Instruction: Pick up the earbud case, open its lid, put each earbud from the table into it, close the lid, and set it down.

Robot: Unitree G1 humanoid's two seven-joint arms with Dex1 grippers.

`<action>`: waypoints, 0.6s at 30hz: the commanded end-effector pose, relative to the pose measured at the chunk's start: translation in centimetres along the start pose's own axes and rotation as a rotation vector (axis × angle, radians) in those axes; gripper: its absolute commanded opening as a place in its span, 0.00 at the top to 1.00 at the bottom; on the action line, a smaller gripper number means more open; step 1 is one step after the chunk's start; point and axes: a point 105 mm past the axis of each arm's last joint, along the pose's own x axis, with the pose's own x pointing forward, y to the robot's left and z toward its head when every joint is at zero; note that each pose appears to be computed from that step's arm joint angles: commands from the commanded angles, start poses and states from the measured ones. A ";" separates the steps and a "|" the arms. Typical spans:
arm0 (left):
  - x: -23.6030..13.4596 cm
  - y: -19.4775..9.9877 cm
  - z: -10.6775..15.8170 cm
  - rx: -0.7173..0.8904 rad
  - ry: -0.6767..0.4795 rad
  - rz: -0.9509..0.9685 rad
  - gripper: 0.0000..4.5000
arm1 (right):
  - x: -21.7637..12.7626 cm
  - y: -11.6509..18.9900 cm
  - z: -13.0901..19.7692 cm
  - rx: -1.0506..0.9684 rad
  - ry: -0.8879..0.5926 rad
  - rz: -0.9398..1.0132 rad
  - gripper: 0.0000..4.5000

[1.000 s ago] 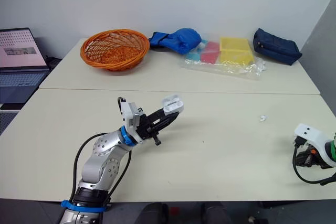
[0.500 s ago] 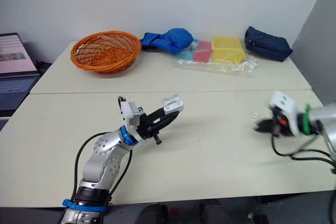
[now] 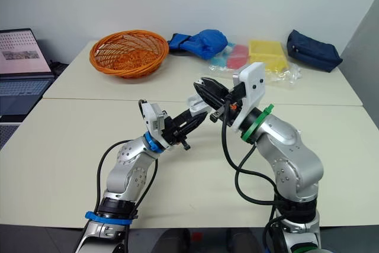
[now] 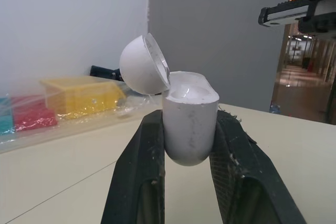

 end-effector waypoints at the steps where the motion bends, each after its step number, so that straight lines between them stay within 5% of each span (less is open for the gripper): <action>1: 0.7 0.1 1.5 0.036 -0.056 -0.014 0.83 | 0.8 1.1 1.1 -0.024 -0.062 0.015 0.90; 18: 0.9 0.4 1.9 0.040 -0.062 -0.026 0.83 | 0.3 0.0 -3.3 -0.047 0.049 -0.050 0.90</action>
